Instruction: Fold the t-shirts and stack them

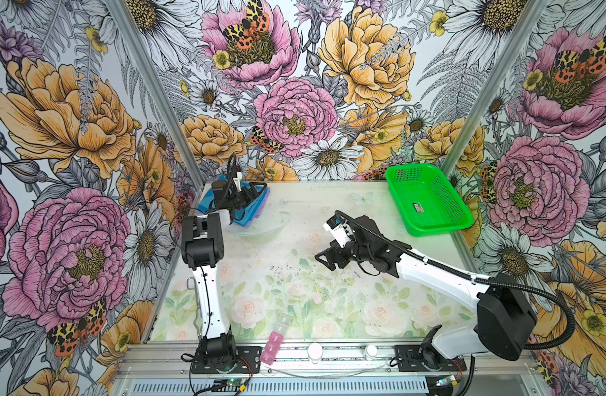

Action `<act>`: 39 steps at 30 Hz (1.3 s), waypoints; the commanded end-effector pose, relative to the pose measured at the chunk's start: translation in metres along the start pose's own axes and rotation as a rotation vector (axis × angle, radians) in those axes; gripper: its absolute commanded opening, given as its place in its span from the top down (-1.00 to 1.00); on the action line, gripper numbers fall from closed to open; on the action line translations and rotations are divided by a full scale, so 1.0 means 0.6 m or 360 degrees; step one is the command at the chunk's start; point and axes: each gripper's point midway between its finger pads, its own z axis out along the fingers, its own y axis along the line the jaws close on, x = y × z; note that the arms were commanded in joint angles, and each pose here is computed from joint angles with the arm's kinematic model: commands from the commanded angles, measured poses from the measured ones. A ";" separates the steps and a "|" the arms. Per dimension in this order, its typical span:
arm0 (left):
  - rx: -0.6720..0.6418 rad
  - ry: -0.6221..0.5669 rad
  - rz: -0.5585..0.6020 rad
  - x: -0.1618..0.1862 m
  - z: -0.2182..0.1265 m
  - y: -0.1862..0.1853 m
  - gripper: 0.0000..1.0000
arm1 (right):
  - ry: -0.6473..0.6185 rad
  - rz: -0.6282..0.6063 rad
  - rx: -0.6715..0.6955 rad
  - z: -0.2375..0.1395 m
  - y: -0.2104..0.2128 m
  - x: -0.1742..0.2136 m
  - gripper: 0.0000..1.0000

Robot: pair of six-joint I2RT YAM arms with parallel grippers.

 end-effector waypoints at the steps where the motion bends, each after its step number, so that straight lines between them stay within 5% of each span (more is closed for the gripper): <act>1: 0.0092 -0.0080 0.0073 -0.019 -0.009 -0.031 -0.98 | -0.0053 -0.0042 -0.0002 -0.015 0.009 -0.015 -0.75; 14: 0.0209 -0.0196 0.0136 -0.050 -0.040 -0.103 -0.97 | -0.0057 -0.0032 0.0003 -0.019 0.009 -0.012 -0.75; 29: -0.0130 -0.0212 -0.0036 0.017 -0.082 -0.029 -0.98 | -0.0047 -0.0037 -0.0021 -0.013 0.013 -0.014 -0.75; 39: 0.0097 -0.0260 -0.0056 -0.011 -0.094 -0.134 -0.98 | -0.0049 -0.0066 -0.0066 -0.009 0.028 -0.022 -0.75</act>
